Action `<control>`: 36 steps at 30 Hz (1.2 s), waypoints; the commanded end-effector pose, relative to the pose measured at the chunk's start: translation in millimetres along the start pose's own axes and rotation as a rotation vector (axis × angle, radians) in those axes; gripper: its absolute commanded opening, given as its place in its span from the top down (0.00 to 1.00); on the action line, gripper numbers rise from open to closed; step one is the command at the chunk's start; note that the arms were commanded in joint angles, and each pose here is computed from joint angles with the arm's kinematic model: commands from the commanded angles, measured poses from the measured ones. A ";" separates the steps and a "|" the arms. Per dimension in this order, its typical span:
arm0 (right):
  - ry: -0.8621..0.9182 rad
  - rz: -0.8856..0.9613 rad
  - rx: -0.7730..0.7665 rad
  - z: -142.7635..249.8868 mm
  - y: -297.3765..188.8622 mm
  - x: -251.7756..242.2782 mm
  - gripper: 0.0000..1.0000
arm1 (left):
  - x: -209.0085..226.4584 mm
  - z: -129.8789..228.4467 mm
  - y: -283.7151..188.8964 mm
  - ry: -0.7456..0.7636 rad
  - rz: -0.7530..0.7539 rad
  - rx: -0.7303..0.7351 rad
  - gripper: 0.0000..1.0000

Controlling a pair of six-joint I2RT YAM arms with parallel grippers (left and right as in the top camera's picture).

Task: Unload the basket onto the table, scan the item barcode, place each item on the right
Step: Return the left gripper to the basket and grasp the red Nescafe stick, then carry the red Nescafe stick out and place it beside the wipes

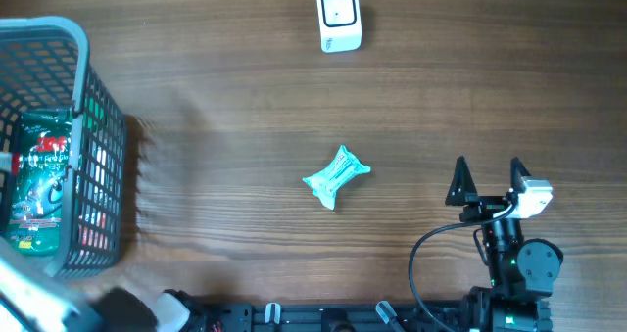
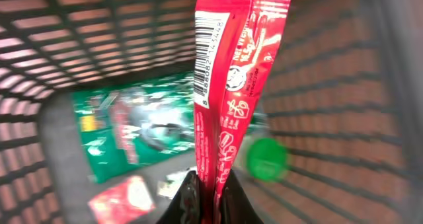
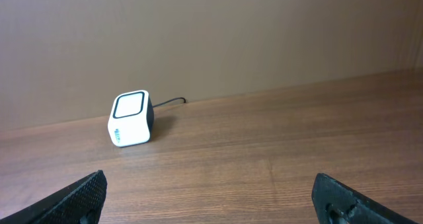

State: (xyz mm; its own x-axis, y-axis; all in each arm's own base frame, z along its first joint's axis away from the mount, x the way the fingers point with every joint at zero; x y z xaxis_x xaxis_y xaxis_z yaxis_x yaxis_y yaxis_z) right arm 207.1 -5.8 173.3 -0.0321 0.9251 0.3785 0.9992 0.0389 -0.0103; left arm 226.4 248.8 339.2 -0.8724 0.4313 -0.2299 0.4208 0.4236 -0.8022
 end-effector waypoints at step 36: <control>-0.019 -0.004 -0.003 -0.3 0.2 1.1 0.00 | -81.0 377.6 17.0 0.891 0.065 0.328 0.00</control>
State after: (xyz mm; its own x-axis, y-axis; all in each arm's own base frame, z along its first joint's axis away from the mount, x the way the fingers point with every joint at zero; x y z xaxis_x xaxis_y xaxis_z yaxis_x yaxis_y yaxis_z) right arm 207.2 -5.0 173.1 -0.0349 0.9249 0.3786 0.9990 0.0423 -0.0114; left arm 218.1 -90.0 163.7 -0.2825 0.9589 0.0256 0.2961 0.1125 -0.9485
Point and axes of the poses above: each gripper's point midway between its finger pads, its own y axis out along the fingers, its own x axis along the line the jaws close on, z = x × y, the point moved 4 cm from there along -y, back along the fingers, and after that the axes turned 12 degrees about y, right-handed, at the moved point
